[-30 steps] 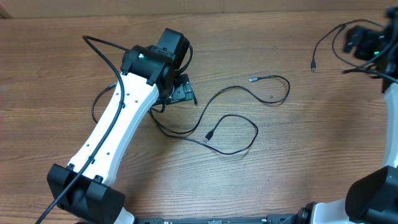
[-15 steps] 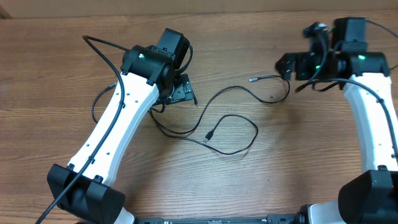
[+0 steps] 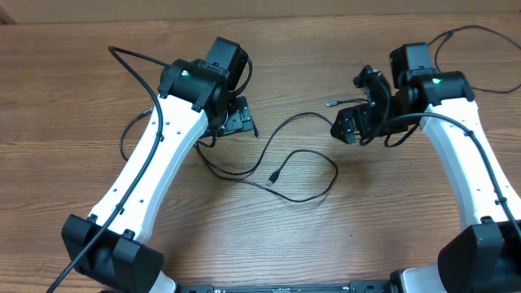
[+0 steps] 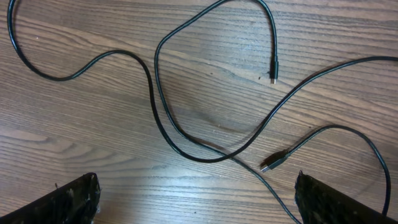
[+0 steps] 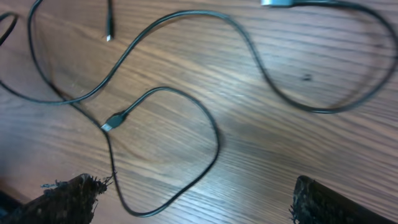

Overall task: Untangle cables
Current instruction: 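Lift the right gripper and move it left to the center cables, then lower the right gripper near the left gripper and grasp a cable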

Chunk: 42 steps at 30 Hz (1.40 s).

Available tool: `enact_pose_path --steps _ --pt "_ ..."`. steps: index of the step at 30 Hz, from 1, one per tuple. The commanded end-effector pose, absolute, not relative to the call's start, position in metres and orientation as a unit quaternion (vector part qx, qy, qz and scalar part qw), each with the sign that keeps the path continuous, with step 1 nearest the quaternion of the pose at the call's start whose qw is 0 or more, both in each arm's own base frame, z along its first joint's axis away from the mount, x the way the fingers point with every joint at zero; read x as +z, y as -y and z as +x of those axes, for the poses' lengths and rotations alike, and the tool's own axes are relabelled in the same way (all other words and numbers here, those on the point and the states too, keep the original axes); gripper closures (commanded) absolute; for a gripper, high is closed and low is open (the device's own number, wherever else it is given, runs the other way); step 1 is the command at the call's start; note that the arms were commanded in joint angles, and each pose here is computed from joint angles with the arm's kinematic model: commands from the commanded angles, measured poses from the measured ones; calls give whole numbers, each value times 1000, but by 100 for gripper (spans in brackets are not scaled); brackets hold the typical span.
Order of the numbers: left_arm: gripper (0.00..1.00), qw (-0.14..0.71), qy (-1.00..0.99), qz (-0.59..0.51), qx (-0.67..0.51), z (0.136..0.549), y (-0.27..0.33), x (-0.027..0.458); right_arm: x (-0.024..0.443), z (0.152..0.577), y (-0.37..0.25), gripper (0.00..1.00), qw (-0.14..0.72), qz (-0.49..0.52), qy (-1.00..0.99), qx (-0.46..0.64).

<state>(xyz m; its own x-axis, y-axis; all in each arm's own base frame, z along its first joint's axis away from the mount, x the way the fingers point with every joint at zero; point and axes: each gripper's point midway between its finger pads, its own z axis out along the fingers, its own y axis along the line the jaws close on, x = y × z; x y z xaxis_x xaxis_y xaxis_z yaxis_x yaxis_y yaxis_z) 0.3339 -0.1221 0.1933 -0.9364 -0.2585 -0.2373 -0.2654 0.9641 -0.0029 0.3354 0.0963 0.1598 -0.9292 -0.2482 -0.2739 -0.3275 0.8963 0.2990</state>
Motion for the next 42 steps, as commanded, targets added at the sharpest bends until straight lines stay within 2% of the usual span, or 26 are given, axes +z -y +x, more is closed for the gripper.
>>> enact_pose_path --steps 1,8,12,24,37,42 --pt "0 115 -985 -129 15 335 122 191 153 325 -111 0 105 -185 -959 188" --pt "0 115 -985 -128 15 335 122 191 105 309 -152 0 144 -385 -885 220" --pt "0 115 -985 -129 15 335 122 191 91 303 -174 0 175 -437 -847 247" --pt "0 115 -985 -128 15 335 122 191 80 301 -242 0 267 -525 -765 260" --pt "0 115 -985 -129 15 335 122 191 57 278 -278 0 253 -568 -734 275" --pt "0 115 -985 -129 15 335 122 191 42 273 -299 6 253 -587 -716 281"
